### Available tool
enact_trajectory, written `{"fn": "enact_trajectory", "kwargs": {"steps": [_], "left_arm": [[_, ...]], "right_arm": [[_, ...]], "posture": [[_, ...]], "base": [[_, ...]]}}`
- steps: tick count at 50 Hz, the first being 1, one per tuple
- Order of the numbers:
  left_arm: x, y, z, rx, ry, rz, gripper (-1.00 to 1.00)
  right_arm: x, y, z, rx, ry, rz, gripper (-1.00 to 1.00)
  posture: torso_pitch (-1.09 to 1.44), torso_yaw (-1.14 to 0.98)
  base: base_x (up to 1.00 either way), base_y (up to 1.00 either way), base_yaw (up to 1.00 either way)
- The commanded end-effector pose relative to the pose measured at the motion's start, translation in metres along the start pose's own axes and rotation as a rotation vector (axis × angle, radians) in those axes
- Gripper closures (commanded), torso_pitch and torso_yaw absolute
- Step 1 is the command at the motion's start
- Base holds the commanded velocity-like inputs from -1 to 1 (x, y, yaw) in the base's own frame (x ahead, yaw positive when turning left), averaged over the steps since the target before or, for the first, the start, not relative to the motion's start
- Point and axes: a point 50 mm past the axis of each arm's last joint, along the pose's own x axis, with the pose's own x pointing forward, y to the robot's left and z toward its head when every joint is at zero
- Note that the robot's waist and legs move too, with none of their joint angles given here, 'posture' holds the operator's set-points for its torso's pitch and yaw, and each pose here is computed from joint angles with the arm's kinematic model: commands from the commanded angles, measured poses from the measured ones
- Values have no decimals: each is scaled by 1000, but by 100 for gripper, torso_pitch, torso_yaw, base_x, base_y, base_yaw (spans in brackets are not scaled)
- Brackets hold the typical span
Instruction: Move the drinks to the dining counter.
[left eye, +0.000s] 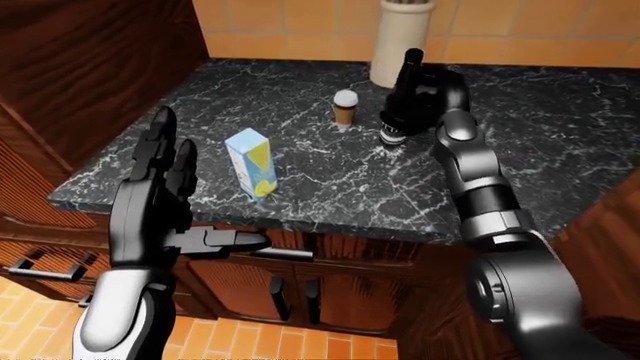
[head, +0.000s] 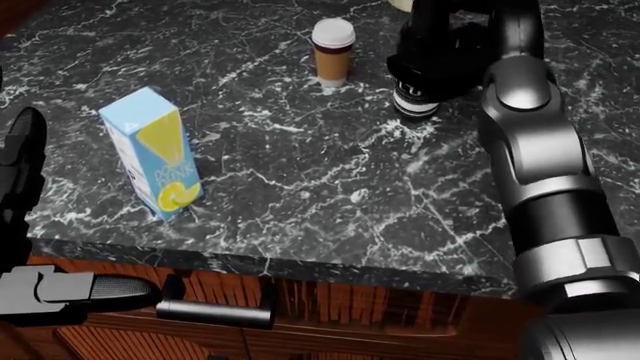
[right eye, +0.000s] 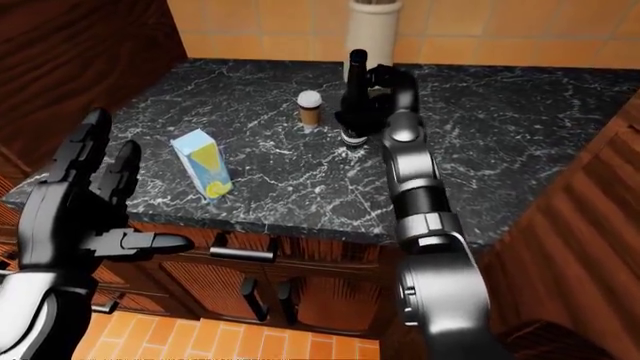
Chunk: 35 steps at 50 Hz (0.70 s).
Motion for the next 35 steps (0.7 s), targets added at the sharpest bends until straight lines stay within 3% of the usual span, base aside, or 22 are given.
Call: {"fn": "enact_trajectory", "kwargs": {"steps": [1, 11, 20, 23, 35], "left_arm": [[-1, -1, 13, 13, -76, -3, -100], [2, -5, 19, 24, -81, -5, -100], [8, -6, 17, 45, -71, 23, -100], [15, -5, 16, 62, -63, 49, -100], [37, -20, 7, 107, -27, 46, -100]], "right_arm": [[-3, -4, 37, 33, -117, 10, 100], [-50, -12, 81, 55, -204, 95, 100], [-76, -7, 87, 44, -231, 178, 100], [-82, -5, 92, 37, -250, 191, 100], [-89, -1, 96, 17, -276, 206, 100]], "posture": [[0, 0], [0, 0], [0, 0], [0, 0], [0, 0]], "base": [[0, 0, 0], [0, 0, 0], [0, 0, 0], [0, 0, 0], [0, 0, 0]]}}
